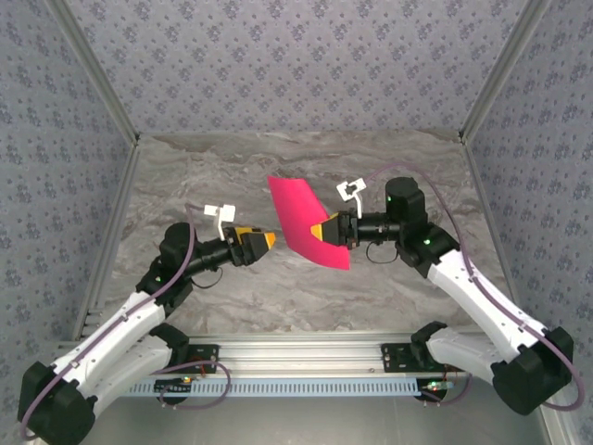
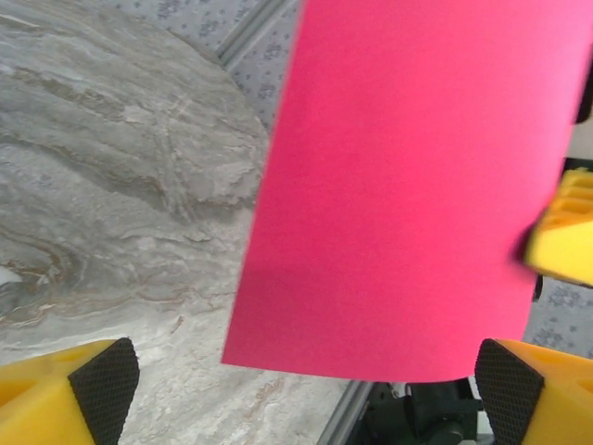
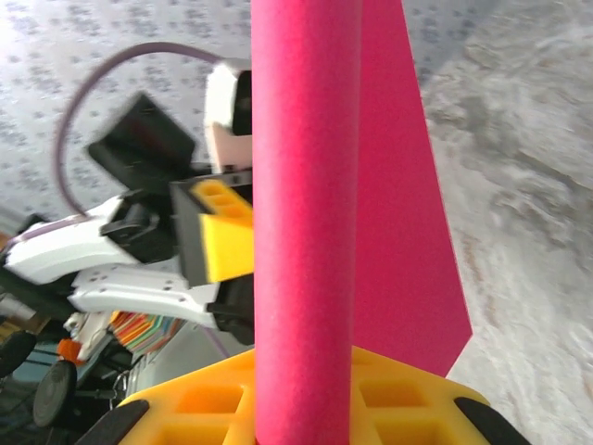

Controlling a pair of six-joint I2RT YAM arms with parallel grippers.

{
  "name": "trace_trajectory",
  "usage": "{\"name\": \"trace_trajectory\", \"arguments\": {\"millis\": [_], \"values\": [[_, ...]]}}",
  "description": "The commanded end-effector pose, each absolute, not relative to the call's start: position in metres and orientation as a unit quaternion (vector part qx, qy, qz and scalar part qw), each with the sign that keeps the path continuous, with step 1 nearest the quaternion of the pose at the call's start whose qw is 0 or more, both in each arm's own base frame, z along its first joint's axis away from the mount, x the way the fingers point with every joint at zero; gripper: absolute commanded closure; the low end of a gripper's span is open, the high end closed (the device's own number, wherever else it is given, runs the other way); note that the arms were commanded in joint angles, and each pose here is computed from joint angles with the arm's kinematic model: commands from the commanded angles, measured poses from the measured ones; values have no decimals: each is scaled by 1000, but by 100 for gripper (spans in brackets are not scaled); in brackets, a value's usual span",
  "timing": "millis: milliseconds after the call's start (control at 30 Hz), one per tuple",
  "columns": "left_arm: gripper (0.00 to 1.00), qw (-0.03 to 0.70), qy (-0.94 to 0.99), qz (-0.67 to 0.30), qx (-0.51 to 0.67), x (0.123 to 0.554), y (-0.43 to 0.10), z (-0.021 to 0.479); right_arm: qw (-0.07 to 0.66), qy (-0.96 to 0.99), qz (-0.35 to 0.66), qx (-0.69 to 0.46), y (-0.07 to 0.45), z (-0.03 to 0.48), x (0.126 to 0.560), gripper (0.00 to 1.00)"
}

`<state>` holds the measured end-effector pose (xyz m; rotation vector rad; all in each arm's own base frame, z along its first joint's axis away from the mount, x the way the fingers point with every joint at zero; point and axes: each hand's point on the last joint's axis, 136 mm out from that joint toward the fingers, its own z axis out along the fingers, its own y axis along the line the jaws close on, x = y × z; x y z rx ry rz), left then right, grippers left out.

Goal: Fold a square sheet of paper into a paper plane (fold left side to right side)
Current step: Place a square sheet of paper at the center of the table.

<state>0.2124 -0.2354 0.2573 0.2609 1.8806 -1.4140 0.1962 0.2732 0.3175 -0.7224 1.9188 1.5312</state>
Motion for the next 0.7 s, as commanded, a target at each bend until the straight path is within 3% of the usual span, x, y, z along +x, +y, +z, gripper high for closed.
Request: {"name": "trace_trajectory", "arguments": {"millis": [0,133,200,367,500,600,667], "values": [[2,413,674,-593,152,202,-242,310,285,700,591,-284,275,343,183,78],[3,417,658,-603,170,196,-246,320,283,702,591,-278,276,343,185,78],[10,416,657,-604,174,194,-248,321,283,706,589,-275,276,340,187,78],[53,412,660,-602,180,194,-252,320,286,723,571,-266,274,329,194,77],[82,410,679,-586,166,200,-251,306,290,746,545,-251,266,315,201,76],[94,403,696,-574,155,205,-251,292,295,773,511,-234,256,299,210,69],[96,394,714,-561,144,210,-250,278,303,801,469,-218,245,283,219,59]]}}
